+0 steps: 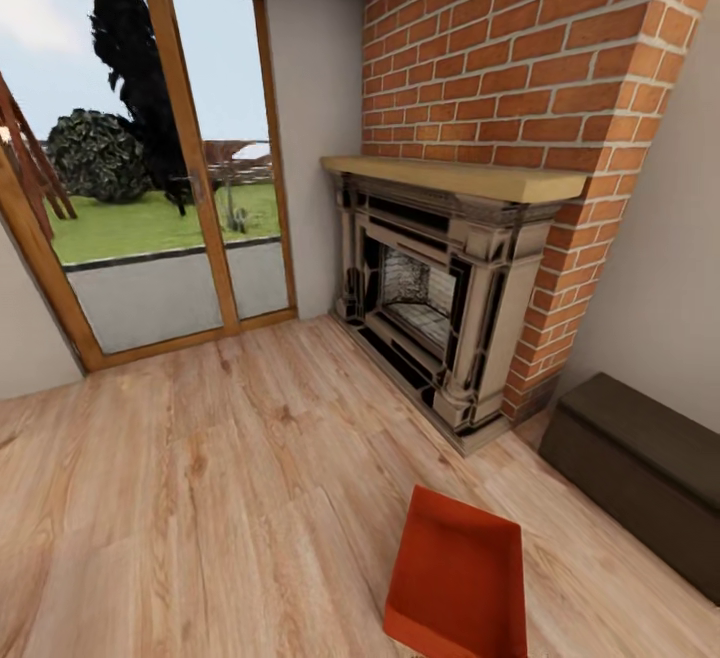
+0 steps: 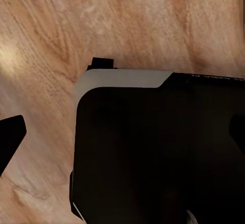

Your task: Move the two storage containers from the living room to the garage. In the garage, place one container on the floor and stack the other container on top of it (either order is fine).

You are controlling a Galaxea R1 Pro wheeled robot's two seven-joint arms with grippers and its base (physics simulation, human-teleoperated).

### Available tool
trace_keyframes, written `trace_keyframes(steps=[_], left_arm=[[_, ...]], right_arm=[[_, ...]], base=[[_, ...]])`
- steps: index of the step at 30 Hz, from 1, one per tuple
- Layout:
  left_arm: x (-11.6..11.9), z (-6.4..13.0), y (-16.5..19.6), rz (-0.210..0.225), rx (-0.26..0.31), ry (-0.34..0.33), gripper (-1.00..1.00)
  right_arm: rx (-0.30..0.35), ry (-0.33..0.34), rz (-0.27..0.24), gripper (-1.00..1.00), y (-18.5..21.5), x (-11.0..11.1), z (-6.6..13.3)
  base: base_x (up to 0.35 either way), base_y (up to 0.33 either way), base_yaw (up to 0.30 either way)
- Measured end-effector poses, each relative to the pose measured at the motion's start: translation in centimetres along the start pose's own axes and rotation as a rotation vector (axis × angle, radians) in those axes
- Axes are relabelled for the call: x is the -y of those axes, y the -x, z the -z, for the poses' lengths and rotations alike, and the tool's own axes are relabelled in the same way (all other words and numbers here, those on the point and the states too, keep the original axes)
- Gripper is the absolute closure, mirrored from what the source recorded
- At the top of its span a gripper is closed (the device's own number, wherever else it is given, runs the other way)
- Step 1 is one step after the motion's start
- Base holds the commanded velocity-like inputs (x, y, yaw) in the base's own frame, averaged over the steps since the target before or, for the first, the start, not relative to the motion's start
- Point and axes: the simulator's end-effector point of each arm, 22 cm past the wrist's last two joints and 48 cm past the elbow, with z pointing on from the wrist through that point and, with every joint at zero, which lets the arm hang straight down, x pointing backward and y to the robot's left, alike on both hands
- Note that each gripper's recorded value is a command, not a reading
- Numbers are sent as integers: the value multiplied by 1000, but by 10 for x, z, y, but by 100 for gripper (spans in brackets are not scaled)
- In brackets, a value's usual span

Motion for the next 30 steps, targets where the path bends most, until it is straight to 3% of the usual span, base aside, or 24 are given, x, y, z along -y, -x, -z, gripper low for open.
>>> trace_keyframes(steps=[30], left_arm=[[1, 0, 0, 0, 0, -2, -100]], right_arm=[[0, 0, -1, -100, 0, 0, 0]], base=[[0, 0, -245]])
